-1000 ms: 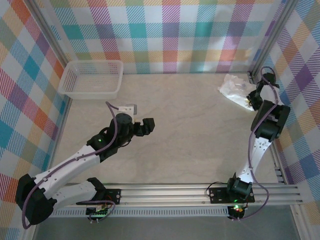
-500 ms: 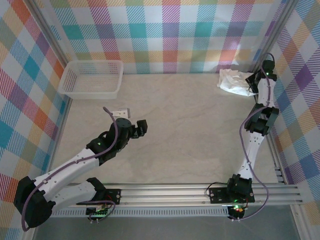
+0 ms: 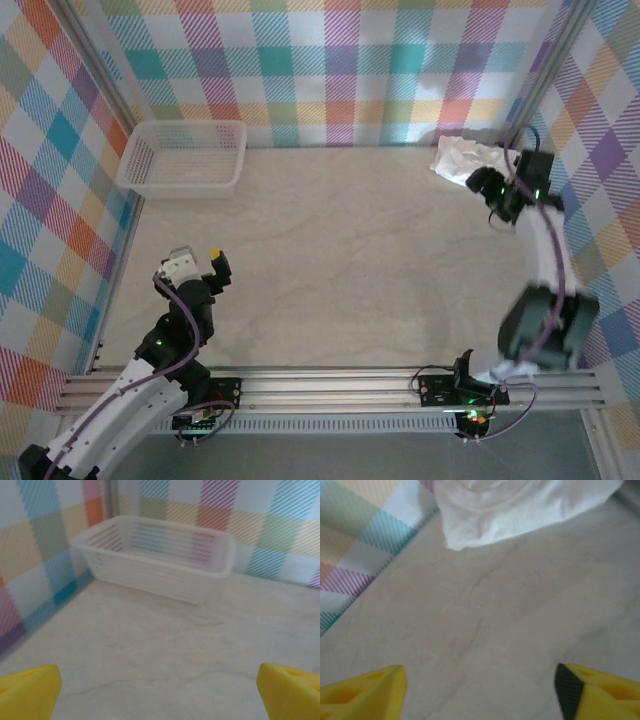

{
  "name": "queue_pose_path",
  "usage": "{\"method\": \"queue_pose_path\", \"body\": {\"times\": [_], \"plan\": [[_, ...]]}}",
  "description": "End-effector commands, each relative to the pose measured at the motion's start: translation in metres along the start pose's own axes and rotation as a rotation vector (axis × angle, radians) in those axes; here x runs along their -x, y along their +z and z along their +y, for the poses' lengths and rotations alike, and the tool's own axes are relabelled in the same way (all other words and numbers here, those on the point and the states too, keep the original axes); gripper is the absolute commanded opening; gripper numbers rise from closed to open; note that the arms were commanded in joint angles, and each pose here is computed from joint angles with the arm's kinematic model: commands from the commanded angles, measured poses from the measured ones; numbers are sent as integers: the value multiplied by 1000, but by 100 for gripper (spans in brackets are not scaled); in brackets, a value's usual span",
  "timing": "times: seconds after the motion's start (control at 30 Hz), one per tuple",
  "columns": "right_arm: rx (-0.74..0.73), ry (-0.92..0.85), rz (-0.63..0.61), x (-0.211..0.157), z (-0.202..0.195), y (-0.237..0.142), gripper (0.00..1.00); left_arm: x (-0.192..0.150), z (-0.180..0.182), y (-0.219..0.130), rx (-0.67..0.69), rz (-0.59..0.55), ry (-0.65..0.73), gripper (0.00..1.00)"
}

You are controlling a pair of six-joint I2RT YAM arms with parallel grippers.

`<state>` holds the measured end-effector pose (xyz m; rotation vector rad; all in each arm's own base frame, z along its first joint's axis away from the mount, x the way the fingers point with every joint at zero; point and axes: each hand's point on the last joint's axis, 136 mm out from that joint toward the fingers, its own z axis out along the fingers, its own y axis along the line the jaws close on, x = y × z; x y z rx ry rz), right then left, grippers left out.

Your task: Fold the inside-out t-shirt

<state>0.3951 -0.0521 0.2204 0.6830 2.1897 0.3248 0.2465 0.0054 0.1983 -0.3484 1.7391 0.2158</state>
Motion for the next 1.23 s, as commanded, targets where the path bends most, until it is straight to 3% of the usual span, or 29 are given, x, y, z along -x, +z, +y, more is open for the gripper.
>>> {"method": "queue_pose_path", "body": {"times": [0.0, 0.07, 0.1, 0.2, 0.33, 0.4, 0.47, 0.57, 0.63, 1.2], "plan": [[-93, -268, -263, -26, -7, -6, 91, -10, 10, 12, 41, -6, 67, 100], [-62, -356, -356, -53, -16, -5, 100, -19, 4, 25, 10, 4, 56, 100], [-51, -408, -372, -66, -21, -1, 100, -23, 2, 34, 1, 11, 45, 100], [-56, -480, -260, -101, -35, 28, 100, -36, -5, 64, -22, 49, 43, 100], [6, -506, -231, -107, -24, 58, 100, -53, -15, 103, -33, 81, 80, 100], [131, -525, -328, -99, -1, 65, 100, -51, -26, 121, -81, 72, 67, 100], [205, -572, -275, -115, 8, 86, 100, -61, -29, 139, -91, 115, 35, 100], [168, -540, -310, -115, -4, 83, 100, -85, -43, 159, -156, 167, 55, 100], [166, -543, -306, -116, -4, 83, 100, -90, -45, 158, -166, 213, 68, 100], [177, -567, -293, -116, 2, 85, 100, -90, -47, 159, -177, 208, 76, 100]]}}
